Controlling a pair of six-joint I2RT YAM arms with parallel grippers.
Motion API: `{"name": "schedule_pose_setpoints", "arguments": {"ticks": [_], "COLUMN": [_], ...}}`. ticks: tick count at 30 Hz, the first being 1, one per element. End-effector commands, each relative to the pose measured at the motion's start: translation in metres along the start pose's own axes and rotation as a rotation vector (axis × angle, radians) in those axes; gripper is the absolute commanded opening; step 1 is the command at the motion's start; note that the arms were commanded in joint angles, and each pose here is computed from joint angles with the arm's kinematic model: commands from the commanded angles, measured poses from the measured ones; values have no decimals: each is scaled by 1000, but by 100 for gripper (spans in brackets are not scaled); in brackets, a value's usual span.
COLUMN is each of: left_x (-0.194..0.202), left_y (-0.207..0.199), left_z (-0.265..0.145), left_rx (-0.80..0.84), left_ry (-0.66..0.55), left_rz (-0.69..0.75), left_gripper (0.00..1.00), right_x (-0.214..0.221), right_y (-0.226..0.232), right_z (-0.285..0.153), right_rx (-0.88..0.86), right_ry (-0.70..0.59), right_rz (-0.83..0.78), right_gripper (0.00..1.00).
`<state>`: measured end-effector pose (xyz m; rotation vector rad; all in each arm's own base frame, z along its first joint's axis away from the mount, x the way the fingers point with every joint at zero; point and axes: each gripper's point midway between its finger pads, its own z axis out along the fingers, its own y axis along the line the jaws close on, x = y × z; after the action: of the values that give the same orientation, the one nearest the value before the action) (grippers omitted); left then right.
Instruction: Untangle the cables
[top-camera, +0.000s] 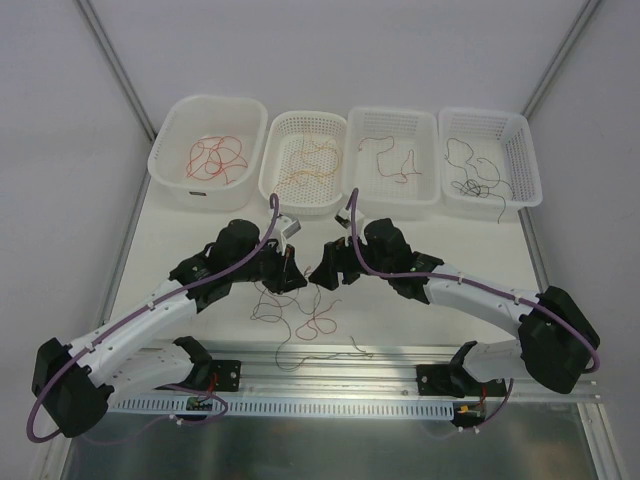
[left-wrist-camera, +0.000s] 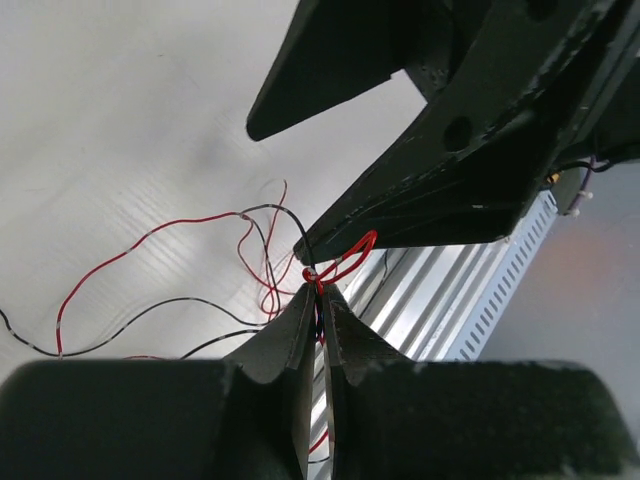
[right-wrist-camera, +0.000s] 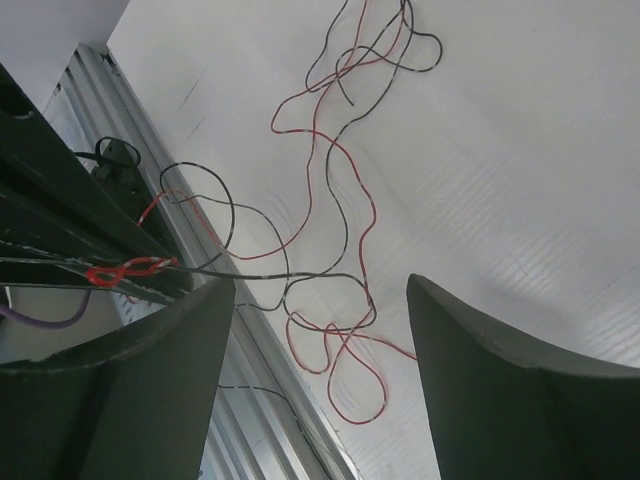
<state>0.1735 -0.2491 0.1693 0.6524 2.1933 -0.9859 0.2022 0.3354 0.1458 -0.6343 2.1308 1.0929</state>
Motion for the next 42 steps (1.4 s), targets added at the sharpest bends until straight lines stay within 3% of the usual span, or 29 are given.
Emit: {"name": "schedule_pose_setpoints", "arguments": {"ticks": [1,6,10,14,15,18,20,27,29,33,39,42], "left_x": [-25,-25,-24,-26,-26,-26,-26,-22,-22,-27,-40,-47], "left_y": [-34,-44,-48,-50,-50,-52,-51,-46,-47,-54,-67,-74], "left_z": [-13,-15,-15,-16,-16,-18,-20,-24,-23,-24,-26,-28], "left_rx": [151,205,224,232,235,240,233,207,214,247,293,313], "left_ry": [-66,-55,-44,-49,-46,-52,-62,-82,-77,-65,-63,-71], "left_rz": [115,128,125,129,129,131,135,139,138,140,142,148], "left_gripper": [4,3,3,3,3,2,2,1,1,1,0,1], "right_x": [-11,-13,-13,-13,-12,-10,-10,-4,-2,0,-8,-11], "right_y": [26,35,37,38,37,36,35,24,26,24,23,30], "right_z": [-5,-6,-5,-6,-6,-7,-9,-16,-19,-26,-26,-22], "right_rx": [-130,-185,-201,-209,-209,-207,-199,-162,-170,-147,-120,-160], "right_ry": [-36,-46,-50,-52,-52,-52,-56,-42,-42,-37,-64,-82], "right_rz": [-96,-126,-136,-139,-140,-142,-141,-159,-194,-273,-346,-357], "right_gripper": [74,73,63,39,28,8,1,1,9,40,56,57]}}
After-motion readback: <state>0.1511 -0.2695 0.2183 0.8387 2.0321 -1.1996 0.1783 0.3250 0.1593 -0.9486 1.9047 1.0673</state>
